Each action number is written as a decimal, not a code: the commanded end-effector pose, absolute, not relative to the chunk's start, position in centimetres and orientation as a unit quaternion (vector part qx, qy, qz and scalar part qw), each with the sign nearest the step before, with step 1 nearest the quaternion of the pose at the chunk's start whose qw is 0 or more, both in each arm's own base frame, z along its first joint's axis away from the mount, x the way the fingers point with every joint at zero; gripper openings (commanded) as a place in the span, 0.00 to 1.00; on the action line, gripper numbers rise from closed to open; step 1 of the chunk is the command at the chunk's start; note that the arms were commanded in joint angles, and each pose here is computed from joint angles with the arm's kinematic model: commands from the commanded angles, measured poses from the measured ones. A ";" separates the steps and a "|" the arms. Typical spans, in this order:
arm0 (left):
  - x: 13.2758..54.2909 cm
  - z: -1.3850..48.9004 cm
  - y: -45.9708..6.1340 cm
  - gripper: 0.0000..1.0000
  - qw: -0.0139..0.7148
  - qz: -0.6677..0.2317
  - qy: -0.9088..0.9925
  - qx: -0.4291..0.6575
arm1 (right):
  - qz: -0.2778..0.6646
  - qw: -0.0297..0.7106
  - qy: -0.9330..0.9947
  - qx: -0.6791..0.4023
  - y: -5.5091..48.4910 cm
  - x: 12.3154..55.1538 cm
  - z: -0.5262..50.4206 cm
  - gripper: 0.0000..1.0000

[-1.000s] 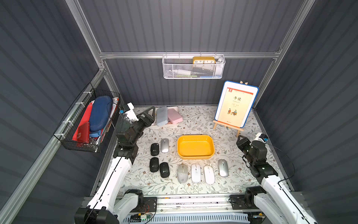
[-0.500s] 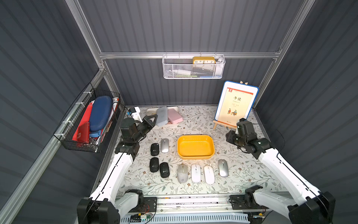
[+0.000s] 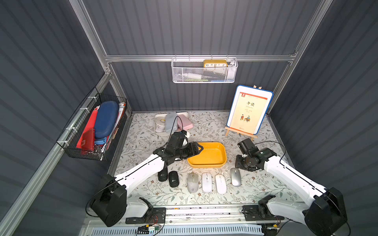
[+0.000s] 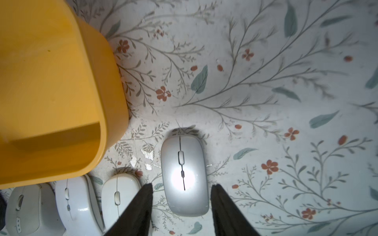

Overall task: Put the mouse in the storage box
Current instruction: Pick up the mouse from the center of the board, then place the mouse in the storage box.

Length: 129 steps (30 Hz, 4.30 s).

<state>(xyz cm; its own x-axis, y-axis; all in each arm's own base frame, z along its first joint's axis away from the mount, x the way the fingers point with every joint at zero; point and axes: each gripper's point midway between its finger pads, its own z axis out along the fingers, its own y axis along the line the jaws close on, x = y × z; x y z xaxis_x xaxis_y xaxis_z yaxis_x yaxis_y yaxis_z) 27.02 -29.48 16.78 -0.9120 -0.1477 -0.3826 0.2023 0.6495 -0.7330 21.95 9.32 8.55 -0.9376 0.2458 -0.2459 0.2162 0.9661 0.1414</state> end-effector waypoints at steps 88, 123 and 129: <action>28.4 14.4 -21.9 0.89 0.191 -0.276 0.940 -0.061 | 0.102 0.155 0.981 -0.064 28.1 32.5 12.7 0.56; 29.4 13.4 -19.0 0.90 0.196 -0.312 0.929 -0.038 | 0.084 0.069 0.994 -0.015 33.3 32.5 5.3 0.55; 28.4 11.8 -19.7 0.91 0.173 -0.343 0.922 -0.052 | 0.082 0.060 0.995 -0.016 33.9 32.8 4.4 0.56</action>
<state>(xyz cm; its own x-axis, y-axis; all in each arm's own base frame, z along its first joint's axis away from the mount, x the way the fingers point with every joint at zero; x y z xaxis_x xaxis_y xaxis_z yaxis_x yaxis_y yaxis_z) 28.81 -19.10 11.93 -0.9293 -0.2151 -0.3001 0.0141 0.7916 -0.6108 32.72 33.79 4.44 -0.9911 -0.0294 -0.1298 -0.0522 0.9831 0.1756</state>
